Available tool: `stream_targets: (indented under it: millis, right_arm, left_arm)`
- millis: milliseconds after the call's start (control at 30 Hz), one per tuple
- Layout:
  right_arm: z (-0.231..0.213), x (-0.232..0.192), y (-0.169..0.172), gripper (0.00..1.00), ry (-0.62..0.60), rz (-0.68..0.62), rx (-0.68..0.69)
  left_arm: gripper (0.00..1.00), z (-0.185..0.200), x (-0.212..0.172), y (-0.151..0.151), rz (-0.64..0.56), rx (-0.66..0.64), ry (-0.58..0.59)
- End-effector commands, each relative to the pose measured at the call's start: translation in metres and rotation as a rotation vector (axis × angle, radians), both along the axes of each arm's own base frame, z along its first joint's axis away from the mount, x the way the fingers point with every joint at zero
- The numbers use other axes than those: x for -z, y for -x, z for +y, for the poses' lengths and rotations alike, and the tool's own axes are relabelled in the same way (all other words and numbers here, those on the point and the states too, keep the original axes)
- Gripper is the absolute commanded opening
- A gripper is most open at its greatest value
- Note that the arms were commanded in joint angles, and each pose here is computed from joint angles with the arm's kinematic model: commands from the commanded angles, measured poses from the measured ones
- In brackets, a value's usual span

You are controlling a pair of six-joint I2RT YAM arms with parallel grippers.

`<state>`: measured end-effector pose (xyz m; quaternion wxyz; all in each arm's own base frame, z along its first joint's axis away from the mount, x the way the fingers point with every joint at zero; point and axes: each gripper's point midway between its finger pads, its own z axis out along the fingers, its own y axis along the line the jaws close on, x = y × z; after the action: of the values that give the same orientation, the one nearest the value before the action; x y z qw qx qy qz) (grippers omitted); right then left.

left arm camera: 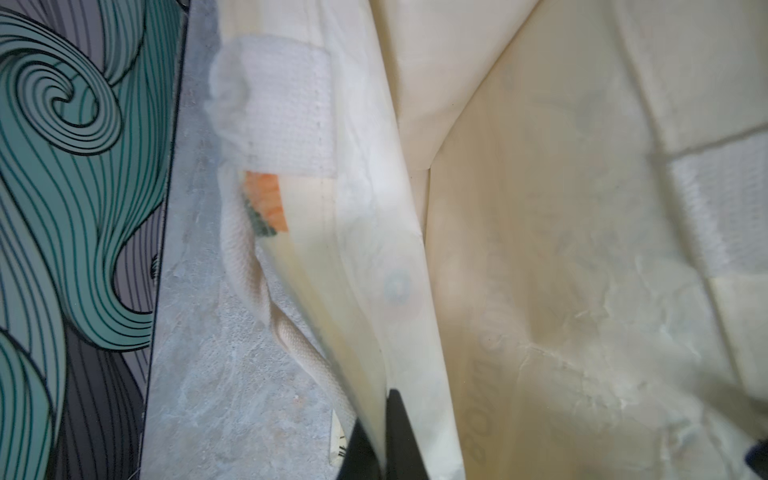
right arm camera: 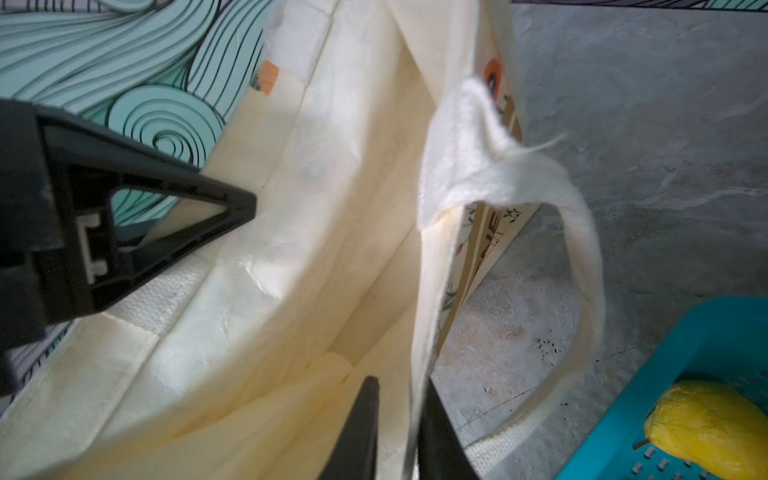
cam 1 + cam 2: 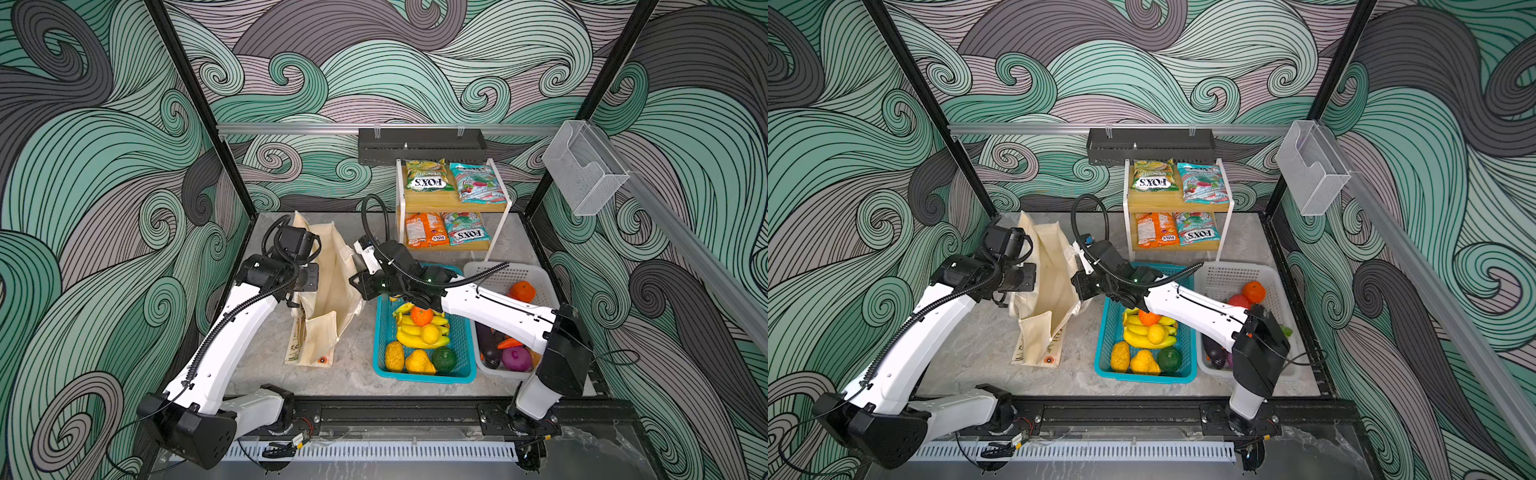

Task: Place the food into the grocery bag and tie it
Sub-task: 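Pull the bag rims apart with both grippers to open the tote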

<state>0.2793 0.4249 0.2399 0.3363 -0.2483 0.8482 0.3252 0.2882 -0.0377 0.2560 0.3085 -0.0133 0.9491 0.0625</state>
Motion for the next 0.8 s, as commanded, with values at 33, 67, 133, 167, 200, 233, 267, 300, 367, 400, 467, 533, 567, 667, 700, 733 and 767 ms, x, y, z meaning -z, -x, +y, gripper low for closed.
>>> stream_targets:
  millis: [33,67,133,167,200,233,267,300,367,400,467,533,567,667,700,733,767]
  right_arm:
    - [-0.026,-0.033,-0.006,0.03,0.087,-0.085,0.036]
    - [-0.032,-0.035,-0.006,0.02,0.104,-0.078,0.035]
    - [-0.046,-0.036,-0.007,0.00,0.130,-0.054,0.041]
    - [-0.053,-0.033,-0.006,0.00,0.143,-0.036,0.045]
    - [-0.062,-0.032,-0.006,0.00,0.157,-0.024,0.049]
    - [-0.071,-0.030,-0.005,0.00,0.176,-0.019,0.056]
    - [-0.082,-0.027,-0.005,0.00,0.204,-0.021,0.066]
    - [-0.091,-0.025,-0.005,0.00,0.222,-0.025,0.079]
    - [-0.111,-0.021,-0.009,0.00,0.274,-0.044,0.130]
    - [-0.121,-0.018,-0.011,0.00,0.315,-0.064,0.145]
    - [-0.140,-0.010,-0.013,0.00,0.400,-0.090,0.172]
    - [-0.156,-0.006,-0.017,0.00,0.429,-0.074,0.205]
    - [-0.164,-0.004,-0.019,0.00,0.427,-0.055,0.224]
    - [-0.186,-0.005,-0.023,0.00,0.444,-0.050,0.295]
    - [-0.189,-0.006,-0.023,0.00,0.447,-0.053,0.307]
    - [-0.189,-0.005,-0.022,0.00,0.439,-0.047,0.308]
    - [-0.185,-0.003,-0.020,0.00,0.423,-0.036,0.297]
  left_arm:
    - [0.00,0.042,-0.045,0.003,-0.115,-0.128,-0.141]
    - [0.00,0.050,-0.049,0.003,-0.127,-0.157,-0.170]
    - [0.00,0.061,-0.046,0.003,-0.141,-0.200,-0.200]
    - [0.00,0.063,-0.040,0.004,-0.131,-0.208,-0.189]
    - [0.00,0.065,-0.037,0.005,-0.125,-0.215,-0.176]
    - [0.00,0.067,-0.035,0.006,-0.127,-0.221,-0.166]
    - [0.00,0.070,-0.034,0.008,-0.128,-0.229,-0.162]
    - [0.00,0.074,-0.034,0.010,-0.131,-0.242,-0.161]
    - [0.00,0.083,-0.036,0.014,-0.143,-0.275,-0.156]
    - [0.00,0.086,-0.036,0.016,-0.150,-0.290,-0.151]
    - [0.00,0.093,-0.036,0.019,-0.162,-0.315,-0.152]
    - [0.00,0.096,-0.035,0.020,-0.160,-0.330,-0.154]
    - [0.00,0.098,-0.035,0.021,-0.164,-0.335,-0.157]
    - [0.00,0.099,-0.031,0.019,-0.168,-0.334,-0.154]
    - [0.00,0.096,-0.028,0.017,-0.166,-0.323,-0.140]
    - [0.00,0.093,-0.025,0.015,-0.159,-0.312,-0.128]
    - [0.00,0.090,-0.022,0.013,-0.157,-0.301,-0.113]
